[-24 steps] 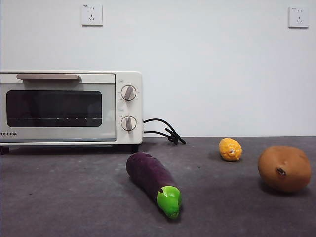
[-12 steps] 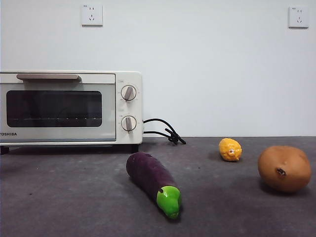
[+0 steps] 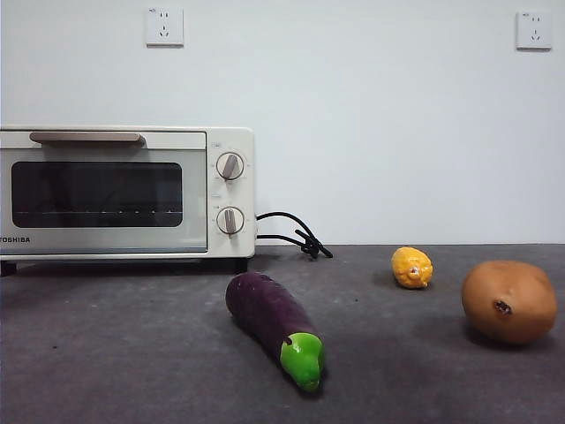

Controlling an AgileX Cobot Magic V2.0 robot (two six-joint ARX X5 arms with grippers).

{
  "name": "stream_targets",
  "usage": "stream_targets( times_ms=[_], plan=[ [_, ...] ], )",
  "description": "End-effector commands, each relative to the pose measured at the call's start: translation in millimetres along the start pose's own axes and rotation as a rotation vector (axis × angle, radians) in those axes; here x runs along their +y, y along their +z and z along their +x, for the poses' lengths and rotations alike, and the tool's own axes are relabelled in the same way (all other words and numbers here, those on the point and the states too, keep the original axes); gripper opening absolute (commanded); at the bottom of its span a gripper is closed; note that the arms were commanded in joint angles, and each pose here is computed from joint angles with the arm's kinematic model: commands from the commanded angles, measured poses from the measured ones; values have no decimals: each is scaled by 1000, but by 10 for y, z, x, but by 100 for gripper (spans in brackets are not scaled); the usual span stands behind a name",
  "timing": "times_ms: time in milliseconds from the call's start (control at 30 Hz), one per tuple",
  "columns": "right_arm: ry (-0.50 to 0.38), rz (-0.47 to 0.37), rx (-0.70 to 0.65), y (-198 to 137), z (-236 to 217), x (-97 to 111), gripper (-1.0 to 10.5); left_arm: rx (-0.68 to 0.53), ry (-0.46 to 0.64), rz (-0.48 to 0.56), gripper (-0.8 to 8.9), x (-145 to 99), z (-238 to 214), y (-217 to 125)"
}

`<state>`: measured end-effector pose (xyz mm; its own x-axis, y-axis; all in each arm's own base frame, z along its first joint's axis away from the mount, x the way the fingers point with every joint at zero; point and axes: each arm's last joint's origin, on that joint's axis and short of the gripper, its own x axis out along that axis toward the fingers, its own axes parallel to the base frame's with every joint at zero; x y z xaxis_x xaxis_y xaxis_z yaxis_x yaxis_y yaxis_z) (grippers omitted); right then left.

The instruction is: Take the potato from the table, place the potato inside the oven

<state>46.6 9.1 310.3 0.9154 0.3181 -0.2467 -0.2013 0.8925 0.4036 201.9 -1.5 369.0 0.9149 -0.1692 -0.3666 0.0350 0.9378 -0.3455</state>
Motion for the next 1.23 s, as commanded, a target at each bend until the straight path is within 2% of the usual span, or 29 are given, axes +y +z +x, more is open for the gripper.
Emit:
stream_targets(
  times_ms=[33, 233, 467, 633, 833, 1033, 1233],
  plan=[
    [72, -11, 31, 53, 22, 35, 1, 49, -34, 19, -5, -2, 156, 94],
    [198, -9, 154, 145, 138, 70, 1, 144, -137, -24, -5, 45, 516, 300],
    [192, -44, 271, 284, 216, 98, 2, 200, -150, -139, -5, 264, 909, 452],
    [198, -75, 260, 425, 206, 151, 2, 244, -141, -240, -5, 520, 1168, 482],
    [207, -103, 230, 567, 173, 214, 2, 272, -123, -309, -5, 743, 1470, 395],
    [208, -104, 224, 608, 168, 231, 2, 276, -152, -358, -5, 841, 1703, 322],
    [205, -97, 231, 611, 186, 225, 2, 283, -135, -359, -5, 880, 1805, 267]
  ],
)
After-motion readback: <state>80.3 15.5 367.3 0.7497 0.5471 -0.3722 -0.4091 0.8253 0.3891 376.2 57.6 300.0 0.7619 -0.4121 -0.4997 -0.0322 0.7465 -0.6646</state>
